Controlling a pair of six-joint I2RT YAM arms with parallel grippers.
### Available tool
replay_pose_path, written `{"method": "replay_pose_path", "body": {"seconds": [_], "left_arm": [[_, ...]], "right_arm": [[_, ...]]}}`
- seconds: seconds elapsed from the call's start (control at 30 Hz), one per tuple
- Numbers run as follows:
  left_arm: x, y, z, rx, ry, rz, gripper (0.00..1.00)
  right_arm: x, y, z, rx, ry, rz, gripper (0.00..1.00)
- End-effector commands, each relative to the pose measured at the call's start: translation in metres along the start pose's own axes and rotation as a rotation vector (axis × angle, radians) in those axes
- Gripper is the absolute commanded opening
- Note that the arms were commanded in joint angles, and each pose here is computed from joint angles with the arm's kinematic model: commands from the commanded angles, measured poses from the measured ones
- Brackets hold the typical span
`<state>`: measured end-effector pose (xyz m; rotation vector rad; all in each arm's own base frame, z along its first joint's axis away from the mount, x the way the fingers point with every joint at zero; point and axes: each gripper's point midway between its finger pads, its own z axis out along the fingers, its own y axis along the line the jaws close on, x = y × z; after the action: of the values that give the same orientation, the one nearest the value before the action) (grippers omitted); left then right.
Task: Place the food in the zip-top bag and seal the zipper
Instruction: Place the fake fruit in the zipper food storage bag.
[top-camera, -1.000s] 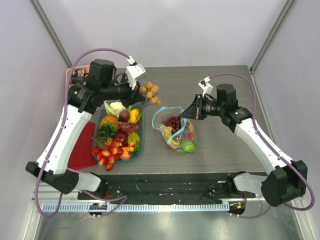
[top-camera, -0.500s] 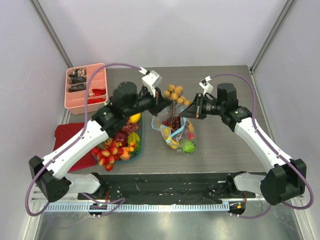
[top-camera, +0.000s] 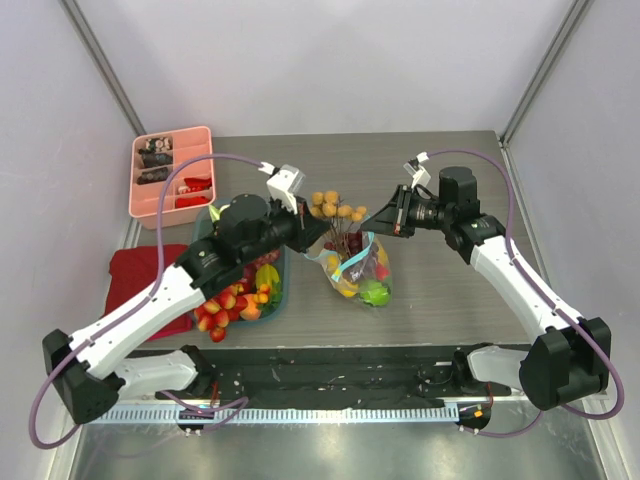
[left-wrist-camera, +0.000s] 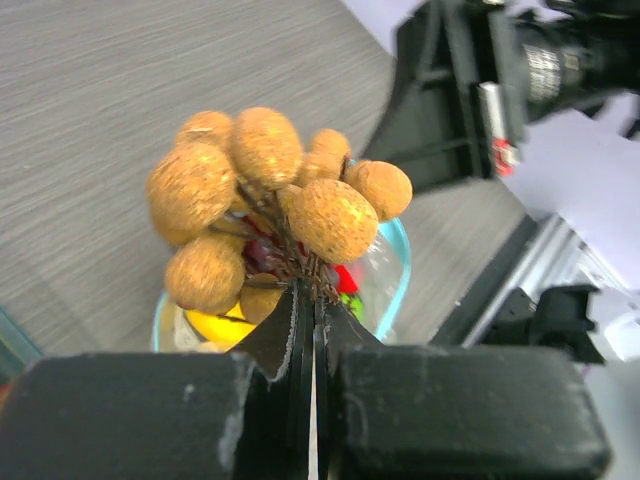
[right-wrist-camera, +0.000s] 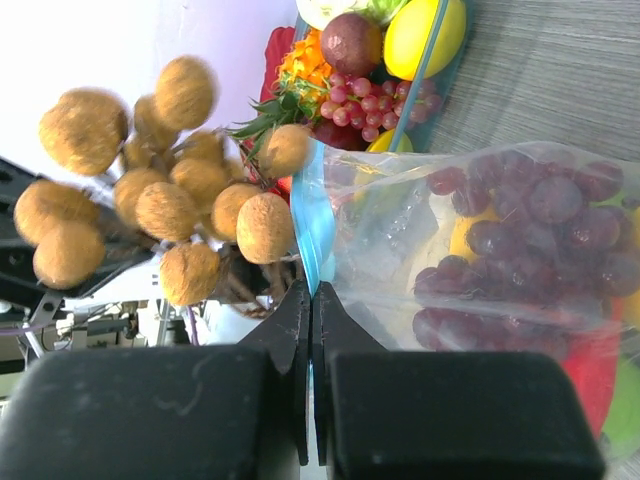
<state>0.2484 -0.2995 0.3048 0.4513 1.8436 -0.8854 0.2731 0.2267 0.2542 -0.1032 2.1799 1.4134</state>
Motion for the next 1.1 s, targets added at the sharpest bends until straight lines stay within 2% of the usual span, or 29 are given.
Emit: {"method": "replay_pose_path", "body": {"seconds": [0.0, 0.2, 0.27, 0.33, 0.47, 0.5, 0.57, 0.67, 0.73, 0.9, 0.97, 1.03, 1.07], "left_arm": [[0.0, -0.032, -0.023, 0.145, -0.002, 0.034, 0.0], [0.044, -0.055, -0.023, 0.238, 0.187, 0.101, 0.0], [0.059, -0.049, -0.014, 0.207, 0.254, 0.087, 0.0], [0.065, -0.054, -0.007, 0.235, 0.303, 0.095, 0.0], [0.062, -0.057, 0.01, 0.248, 0.315, 0.114, 0.0], [0.05, -0.07, 0.011, 0.297, 0.311, 0.119, 0.0], [0.075, -0.062, 0.021, 0.264, 0.449, 0.093, 0.0], [0.082, -0.05, 0.033, 0.21, 0.539, 0.018, 0.0], [0.077, -0.026, 0.041, 0.113, 0.535, -0.013, 0.0], [0.097, 0.039, 0.048, -0.126, 0.611, -0.211, 0.0], [0.105, 0.053, 0.046, -0.161, 0.635, -0.256, 0.0], [0.106, 0.052, 0.047, -0.138, 0.642, -0.238, 0.0], [0.1, 0.042, 0.048, -0.094, 0.64, -0.23, 0.06]], "right_arm": [[-0.007, 0.011, -0.002, -0.049, -0.027, -0.034, 0.01], [-0.007, 0.012, -0.002, -0.06, -0.031, -0.039, 0.01], [-0.005, 0.018, -0.005, -0.085, -0.031, -0.071, 0.01], [-0.003, 0.021, -0.008, -0.093, -0.033, -0.102, 0.01], [0.007, 0.025, -0.014, -0.098, -0.024, -0.198, 0.01], [0.009, 0.023, -0.015, -0.091, -0.016, -0.203, 0.01], [0.011, 0.022, -0.016, -0.086, -0.011, -0.221, 0.01], [0.013, 0.024, -0.018, -0.084, -0.01, -0.247, 0.01], [0.013, 0.026, -0.021, -0.088, -0.013, -0.266, 0.01], [0.015, 0.027, -0.025, -0.084, -0.014, -0.298, 0.01], [0.015, 0.027, -0.024, -0.083, -0.013, -0.299, 0.01], [0.014, 0.028, -0.024, -0.085, -0.013, -0.3, 0.01], [0.013, 0.027, -0.024, -0.084, -0.014, -0.301, 0.01]]}}
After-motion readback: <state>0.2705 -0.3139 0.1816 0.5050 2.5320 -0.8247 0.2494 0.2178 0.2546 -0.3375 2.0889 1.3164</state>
